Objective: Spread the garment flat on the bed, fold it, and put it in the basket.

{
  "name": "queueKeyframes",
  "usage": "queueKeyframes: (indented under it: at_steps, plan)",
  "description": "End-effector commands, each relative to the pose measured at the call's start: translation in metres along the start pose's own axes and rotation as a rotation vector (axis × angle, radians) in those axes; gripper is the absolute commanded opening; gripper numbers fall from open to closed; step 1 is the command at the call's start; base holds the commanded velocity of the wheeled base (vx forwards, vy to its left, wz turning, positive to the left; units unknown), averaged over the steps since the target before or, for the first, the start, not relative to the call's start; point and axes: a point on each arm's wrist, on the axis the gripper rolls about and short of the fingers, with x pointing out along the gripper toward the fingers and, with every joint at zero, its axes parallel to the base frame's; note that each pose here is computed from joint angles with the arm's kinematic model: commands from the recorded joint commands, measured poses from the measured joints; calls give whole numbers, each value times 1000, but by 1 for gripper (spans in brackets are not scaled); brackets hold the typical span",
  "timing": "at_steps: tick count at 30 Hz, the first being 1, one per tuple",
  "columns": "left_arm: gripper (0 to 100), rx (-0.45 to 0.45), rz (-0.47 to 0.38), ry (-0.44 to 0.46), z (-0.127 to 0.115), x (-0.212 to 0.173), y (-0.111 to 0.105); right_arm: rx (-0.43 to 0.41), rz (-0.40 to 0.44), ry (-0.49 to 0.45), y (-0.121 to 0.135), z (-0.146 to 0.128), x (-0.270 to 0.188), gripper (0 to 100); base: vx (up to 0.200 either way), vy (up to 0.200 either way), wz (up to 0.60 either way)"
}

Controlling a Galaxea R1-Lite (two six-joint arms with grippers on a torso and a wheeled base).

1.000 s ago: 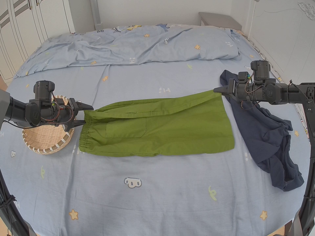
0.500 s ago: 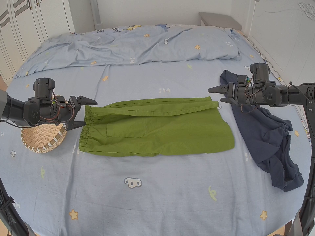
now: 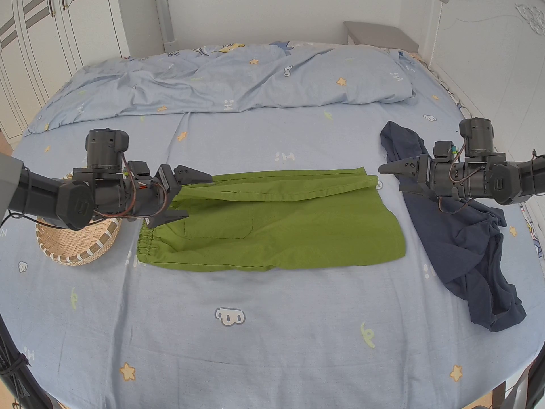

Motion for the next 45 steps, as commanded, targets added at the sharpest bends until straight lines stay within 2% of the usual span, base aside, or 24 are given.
queueKeyframes:
  at_steps: [1, 9, 12, 17, 27, 33, 34, 37, 41, 45]
  plan:
    - [100, 20, 12, 9, -9, 57, 14, -62, 48, -81, 29, -6, -32, 100, 0, 0, 0]
    - [100, 16, -4, -41, 15, 91, 27, -76, 56, -91, 34, -7, -37, 100, 0, 0, 0]
    - [100, 0, -48, -95, 30, 90, 20, -80, 57, -94, 36, -8, -39, 100, 0, 0, 0]
    - [100, -21, -168, -210, 58, 82, -3, -83, 60, -89, 38, -9, -37, 100, 0, 0, 0]
    - [100, -30, -172, -229, 68, 109, 15, -84, 57, -81, 36, -11, -34, 100, 0, 0, 0]
    - [100, -29, -158, -262, 74, 111, 21, -86, 57, -81, 36, -11, -35, 100, 0, 0, 0]
    - [100, -24, -163, -286, 83, 108, 22, -86, 57, -81, 36, -11, -34, 100, 0, 0, 0]
    - [100, -21, -166, -297, 86, 106, 22, -87, 57, -82, 36, -12, -34, 100, 0, 0, 0]
    - [100, -24, -165, -286, 82, 106, 19, -97, 63, -96, 35, -12, -33, 100, 0, 0, 0]
    - [100, -16, -178, -307, 82, 70, -9, -99, 65, -100, 35, -13, -33, 100, 0, 0, 0]
